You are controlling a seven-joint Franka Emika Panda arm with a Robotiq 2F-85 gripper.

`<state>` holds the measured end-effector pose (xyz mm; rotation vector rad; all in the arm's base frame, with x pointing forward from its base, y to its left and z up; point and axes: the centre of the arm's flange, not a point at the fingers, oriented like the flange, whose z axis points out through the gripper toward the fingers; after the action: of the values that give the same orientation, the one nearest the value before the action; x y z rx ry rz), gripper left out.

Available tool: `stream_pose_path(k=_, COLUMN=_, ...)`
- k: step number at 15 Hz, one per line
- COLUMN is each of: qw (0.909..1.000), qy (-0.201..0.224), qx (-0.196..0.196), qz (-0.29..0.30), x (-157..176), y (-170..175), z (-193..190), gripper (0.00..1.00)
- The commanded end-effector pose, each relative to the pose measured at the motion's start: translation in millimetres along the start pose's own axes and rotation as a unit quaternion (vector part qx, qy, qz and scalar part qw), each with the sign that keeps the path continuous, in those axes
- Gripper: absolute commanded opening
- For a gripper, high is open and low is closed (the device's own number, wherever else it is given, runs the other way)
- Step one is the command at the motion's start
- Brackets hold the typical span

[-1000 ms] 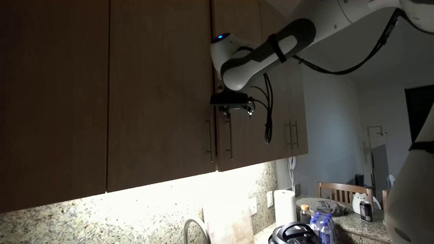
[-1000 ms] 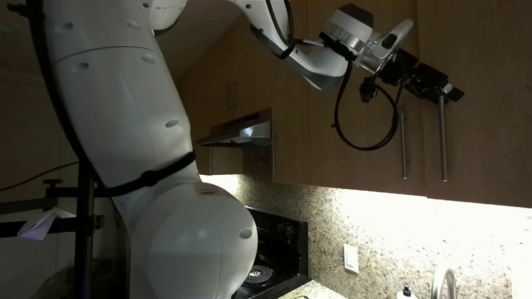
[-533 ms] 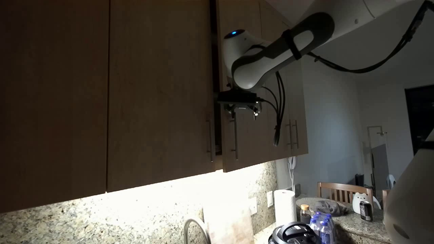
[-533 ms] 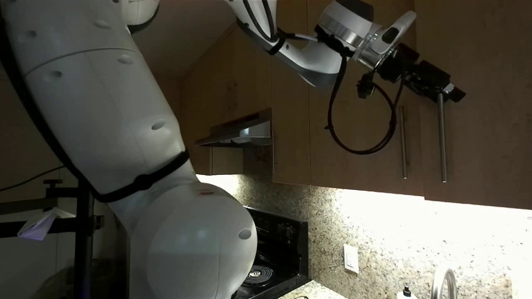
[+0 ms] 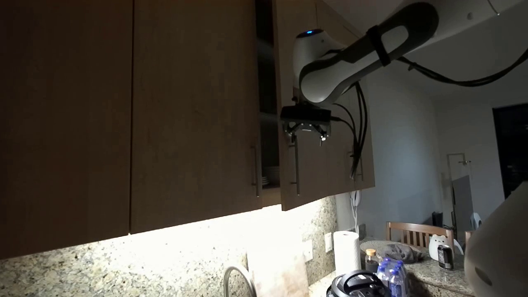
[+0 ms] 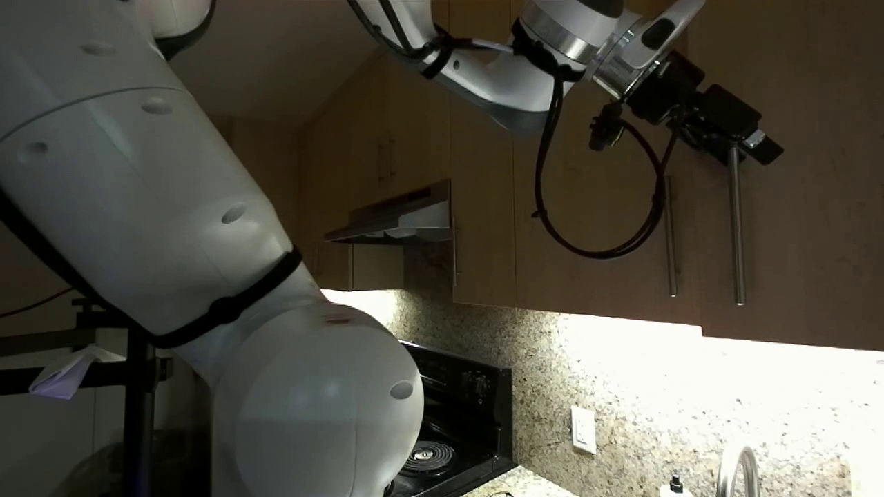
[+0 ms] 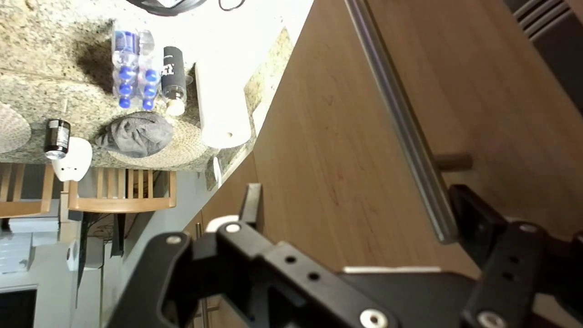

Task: Open the top right cabinet door

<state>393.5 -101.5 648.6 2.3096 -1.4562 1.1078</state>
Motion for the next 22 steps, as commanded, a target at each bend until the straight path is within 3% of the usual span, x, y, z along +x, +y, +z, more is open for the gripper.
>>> stream_pose_path(k=1, qw=0.9981, qy=-0.035, qx=-0.051, qz=-0.005, x=9.3, y=70.9, z=22.4, gripper=1.0)
stream_pose_path(k=22, qw=0.9977, qy=-0.06, qx=-0.018, qz=-0.026, x=38.2, y=146.1, z=10.4, gripper=1.0)
